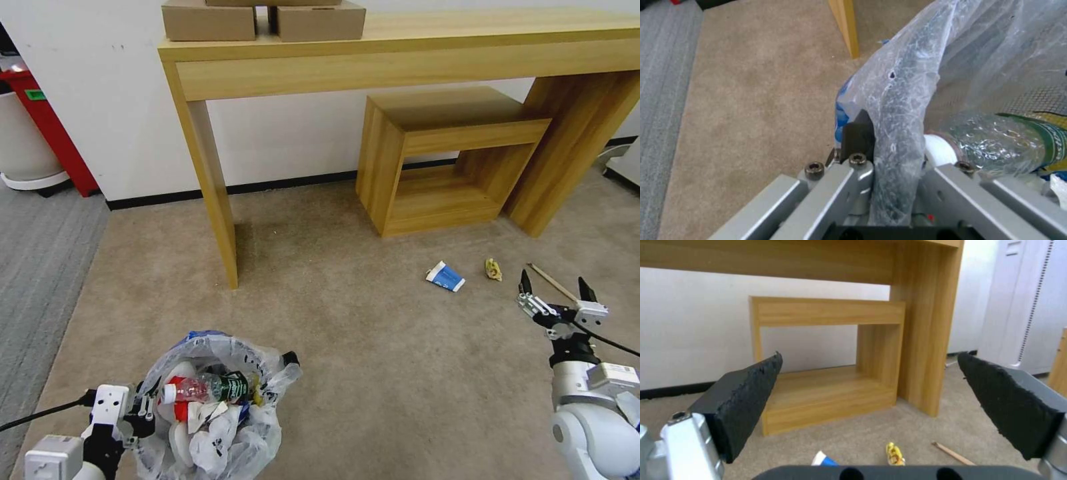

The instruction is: Pick up the trash bin and place the garbage on the floor into it.

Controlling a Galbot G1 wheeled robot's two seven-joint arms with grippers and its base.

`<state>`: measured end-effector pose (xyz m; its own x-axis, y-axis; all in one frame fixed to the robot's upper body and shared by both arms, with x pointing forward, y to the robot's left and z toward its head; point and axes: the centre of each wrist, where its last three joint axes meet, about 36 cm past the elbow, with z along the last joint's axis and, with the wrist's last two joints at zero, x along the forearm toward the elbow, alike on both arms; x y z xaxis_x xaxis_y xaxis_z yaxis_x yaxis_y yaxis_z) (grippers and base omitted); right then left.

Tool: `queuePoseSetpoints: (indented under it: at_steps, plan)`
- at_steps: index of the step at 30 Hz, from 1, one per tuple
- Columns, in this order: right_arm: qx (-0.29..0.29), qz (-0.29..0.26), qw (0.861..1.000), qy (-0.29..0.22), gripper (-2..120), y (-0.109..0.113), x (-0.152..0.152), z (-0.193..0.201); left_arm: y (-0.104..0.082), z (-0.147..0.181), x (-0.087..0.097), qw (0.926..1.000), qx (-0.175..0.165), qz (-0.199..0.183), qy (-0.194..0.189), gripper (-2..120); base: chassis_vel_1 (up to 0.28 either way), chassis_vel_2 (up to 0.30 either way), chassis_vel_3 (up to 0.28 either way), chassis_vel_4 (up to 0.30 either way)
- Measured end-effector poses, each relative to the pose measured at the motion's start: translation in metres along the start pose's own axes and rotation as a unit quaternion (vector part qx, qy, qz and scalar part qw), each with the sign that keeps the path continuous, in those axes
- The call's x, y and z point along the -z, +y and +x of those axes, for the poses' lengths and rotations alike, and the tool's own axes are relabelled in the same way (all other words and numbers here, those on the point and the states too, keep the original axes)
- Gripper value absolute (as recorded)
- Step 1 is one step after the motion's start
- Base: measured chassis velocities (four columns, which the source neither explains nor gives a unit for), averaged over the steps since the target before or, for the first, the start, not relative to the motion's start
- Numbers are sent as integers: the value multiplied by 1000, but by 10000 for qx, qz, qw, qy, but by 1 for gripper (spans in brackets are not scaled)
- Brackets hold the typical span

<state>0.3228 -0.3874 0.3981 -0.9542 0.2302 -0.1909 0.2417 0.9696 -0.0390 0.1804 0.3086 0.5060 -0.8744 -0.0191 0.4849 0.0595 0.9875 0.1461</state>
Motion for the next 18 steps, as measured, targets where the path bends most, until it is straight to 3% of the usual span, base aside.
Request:
queuePoseSetpoints:
  at_steps: [18]
  plan:
    - [-70, 33, 10000, 29, 100, 1, -5, 6, 2, -4, 2, 10000, -75, -65, -5, 0, -36, -35, -28, -33]
